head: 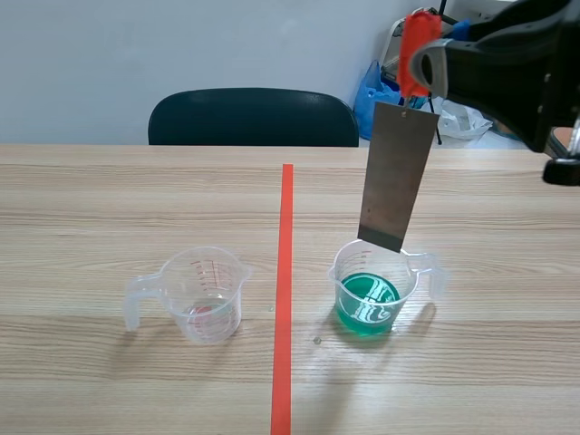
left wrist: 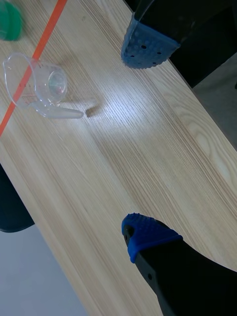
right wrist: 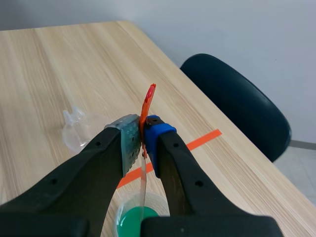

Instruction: Do the redox reaction experiment

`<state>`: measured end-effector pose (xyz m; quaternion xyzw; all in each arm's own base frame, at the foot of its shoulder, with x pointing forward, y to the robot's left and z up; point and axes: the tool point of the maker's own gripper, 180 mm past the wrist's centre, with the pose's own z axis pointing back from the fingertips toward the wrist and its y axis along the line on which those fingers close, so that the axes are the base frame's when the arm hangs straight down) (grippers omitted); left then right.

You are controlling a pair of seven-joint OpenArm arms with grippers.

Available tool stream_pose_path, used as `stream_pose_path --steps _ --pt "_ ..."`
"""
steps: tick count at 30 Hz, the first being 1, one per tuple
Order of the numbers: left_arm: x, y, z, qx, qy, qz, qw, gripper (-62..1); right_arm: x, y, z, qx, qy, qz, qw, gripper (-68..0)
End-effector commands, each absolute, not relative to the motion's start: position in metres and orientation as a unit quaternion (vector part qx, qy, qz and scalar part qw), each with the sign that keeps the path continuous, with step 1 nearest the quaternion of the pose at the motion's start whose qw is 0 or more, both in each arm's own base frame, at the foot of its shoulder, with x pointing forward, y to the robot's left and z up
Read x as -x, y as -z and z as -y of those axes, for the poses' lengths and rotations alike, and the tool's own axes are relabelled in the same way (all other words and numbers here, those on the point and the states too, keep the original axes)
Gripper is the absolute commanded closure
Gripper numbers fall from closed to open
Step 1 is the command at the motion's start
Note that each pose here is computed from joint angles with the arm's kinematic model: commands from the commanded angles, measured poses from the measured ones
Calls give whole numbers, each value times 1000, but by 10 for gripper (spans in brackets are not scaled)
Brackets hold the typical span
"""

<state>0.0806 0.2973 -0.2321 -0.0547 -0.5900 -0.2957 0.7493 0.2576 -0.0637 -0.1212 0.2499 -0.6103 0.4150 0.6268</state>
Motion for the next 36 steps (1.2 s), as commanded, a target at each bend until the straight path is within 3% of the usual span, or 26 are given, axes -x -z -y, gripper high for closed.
stream_pose_path --steps 1,20,36 --pt "-82 227 -294 59 291 601 742 -623 -256 111 56 -255 -431 617 607 -6" --pt "-82 227 -294 59 291 601 742 -623 -249 88 -20 -319 -488 611 536 -6" --pt "-82 227 -294 59 291 601 742 -623 -250 97 -81 -389 -511 571 511 -6"
